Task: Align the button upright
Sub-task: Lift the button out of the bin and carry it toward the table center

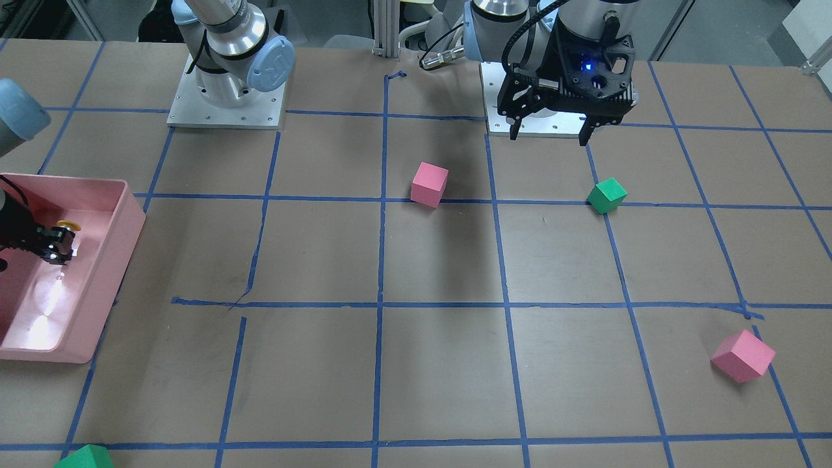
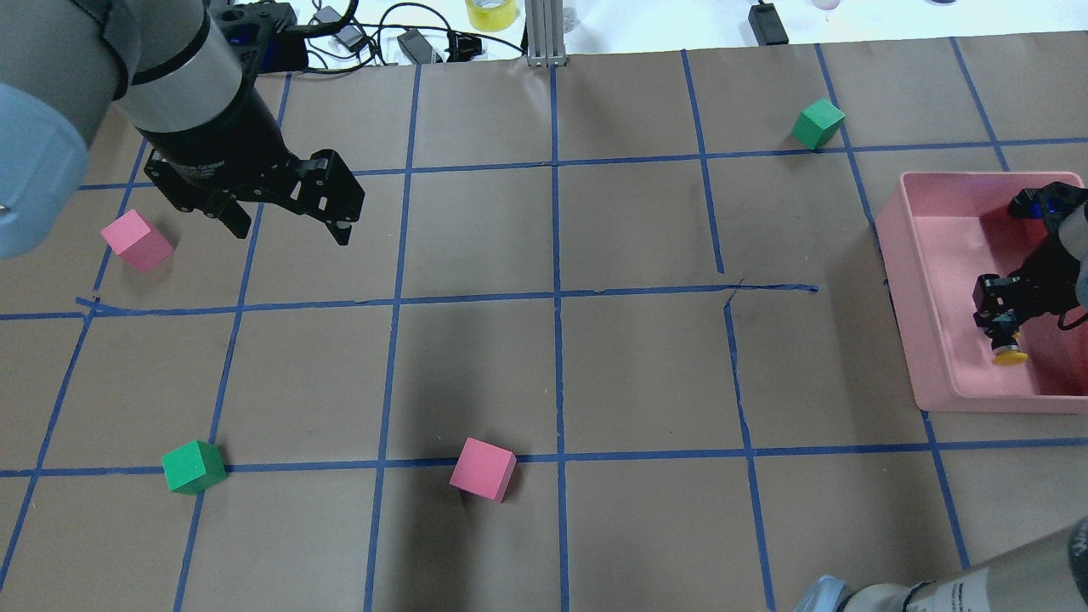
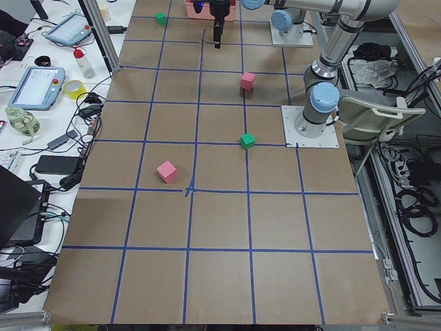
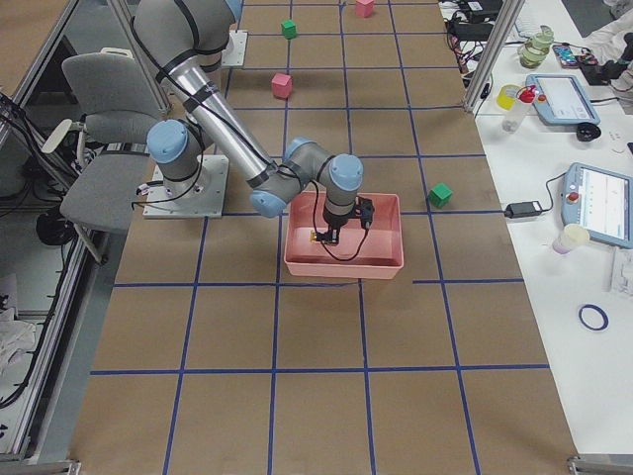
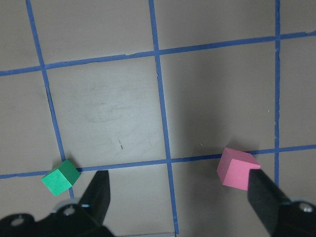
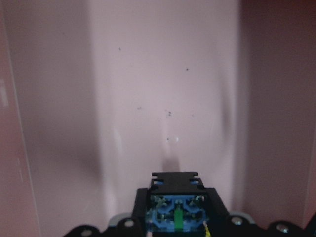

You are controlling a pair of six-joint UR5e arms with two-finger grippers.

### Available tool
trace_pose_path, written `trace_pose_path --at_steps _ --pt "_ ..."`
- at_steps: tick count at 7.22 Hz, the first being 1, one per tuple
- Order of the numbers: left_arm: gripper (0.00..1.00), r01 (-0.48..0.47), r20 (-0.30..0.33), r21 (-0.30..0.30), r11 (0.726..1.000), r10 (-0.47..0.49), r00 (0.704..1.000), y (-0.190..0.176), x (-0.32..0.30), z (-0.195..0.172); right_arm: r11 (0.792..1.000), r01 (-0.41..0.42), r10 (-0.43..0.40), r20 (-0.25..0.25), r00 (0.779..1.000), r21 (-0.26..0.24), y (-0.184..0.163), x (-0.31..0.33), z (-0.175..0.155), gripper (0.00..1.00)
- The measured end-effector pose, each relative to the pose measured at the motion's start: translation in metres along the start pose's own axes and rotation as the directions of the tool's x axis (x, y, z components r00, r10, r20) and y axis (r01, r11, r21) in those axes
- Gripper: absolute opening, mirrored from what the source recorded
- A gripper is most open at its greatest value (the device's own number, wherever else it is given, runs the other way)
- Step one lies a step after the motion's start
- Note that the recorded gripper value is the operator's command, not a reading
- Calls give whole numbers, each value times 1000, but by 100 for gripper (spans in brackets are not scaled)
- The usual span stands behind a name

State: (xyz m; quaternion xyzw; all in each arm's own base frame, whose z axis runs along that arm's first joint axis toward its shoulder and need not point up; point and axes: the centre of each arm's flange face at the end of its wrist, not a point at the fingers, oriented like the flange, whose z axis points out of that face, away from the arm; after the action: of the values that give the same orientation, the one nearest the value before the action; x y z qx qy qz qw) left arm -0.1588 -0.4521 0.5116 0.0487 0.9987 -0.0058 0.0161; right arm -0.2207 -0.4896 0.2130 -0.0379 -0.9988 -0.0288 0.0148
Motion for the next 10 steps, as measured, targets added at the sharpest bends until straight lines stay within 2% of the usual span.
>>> trace_pose_path --at_steps 2,3,5,7,10 --pt "100 -1 0 -1 1000 1 1000 0 0 0 1000 -10 10 -13 1000 2 -16 2 -46 0" --pt "100 -2 0 -2 1000 2 1000 0 0 1 1000 -19 19 -6 1000 -14 -23 -8 -76 0" --pt "100 -4 0 -1 1000 4 1000 0 -1 1 1000 9 -9 -3 1000 -20 -29 -55 -121 0" --pt "100 -4 0 -1 1000 4 1000 0 -1 0 993 119 -119 2 993 18 -39 -138 -143 0" --pt "100 -3 2 -1 1000 3 1000 0 -1 0 974 209 -211 19 977 89 -34 -323 -156 0"
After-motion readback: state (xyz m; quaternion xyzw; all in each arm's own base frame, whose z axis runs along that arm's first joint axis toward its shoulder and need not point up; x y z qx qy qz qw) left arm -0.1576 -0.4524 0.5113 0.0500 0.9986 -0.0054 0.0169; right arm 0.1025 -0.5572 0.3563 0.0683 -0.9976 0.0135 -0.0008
